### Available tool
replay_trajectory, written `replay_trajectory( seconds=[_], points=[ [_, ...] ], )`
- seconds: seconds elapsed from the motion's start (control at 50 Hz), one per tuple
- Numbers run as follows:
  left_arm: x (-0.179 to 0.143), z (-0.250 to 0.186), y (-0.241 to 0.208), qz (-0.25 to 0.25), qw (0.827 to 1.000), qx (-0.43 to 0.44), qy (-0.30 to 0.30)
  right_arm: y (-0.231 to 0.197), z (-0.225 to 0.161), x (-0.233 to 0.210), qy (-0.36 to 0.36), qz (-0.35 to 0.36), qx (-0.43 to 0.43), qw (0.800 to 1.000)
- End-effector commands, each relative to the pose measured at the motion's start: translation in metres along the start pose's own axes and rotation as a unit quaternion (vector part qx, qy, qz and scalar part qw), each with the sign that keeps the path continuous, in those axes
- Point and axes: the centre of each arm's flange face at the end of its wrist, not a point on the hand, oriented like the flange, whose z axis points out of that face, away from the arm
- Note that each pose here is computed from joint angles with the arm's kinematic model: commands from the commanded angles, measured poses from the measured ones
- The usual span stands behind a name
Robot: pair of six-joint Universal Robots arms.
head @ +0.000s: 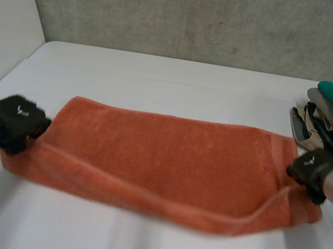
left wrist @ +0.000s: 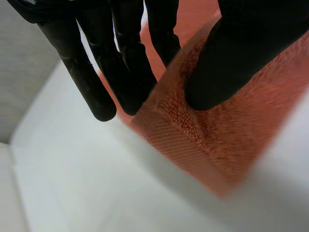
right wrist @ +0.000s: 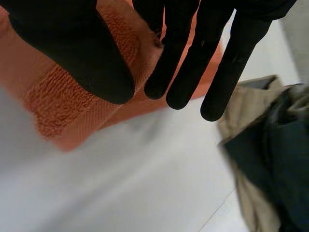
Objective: Fold the laundry.
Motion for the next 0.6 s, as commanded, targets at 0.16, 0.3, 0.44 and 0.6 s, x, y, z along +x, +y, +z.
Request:
replay_trajectory(
  seconds=[0.16, 0.3, 0.44, 0.6],
  points=[
    [-0.148, 0.062, -0.133, 0.015, 0.891, 0.297, -0.341, -0.120, 0.031, 0.145, 0.363, 0.104, 0.279, 0.883],
    [-0.202, 0.030, -0.160, -0.083, 0.800, 0.419, -0.422, -0.154, -0.011, 0.184, 0.461, 0.134, 0.444, 0.757],
    [-0.179, 0.051, -0.139, -0.096, 0.857, 0.365, -0.349, -0.152, 0.008, 0.158, 0.407, 0.124, 0.430, 0.796],
    [-0.145, 0.079, -0.099, -0.111, 0.899, 0.308, -0.290, -0.132, 0.052, 0.106, 0.309, 0.130, 0.362, 0.870]
  ],
)
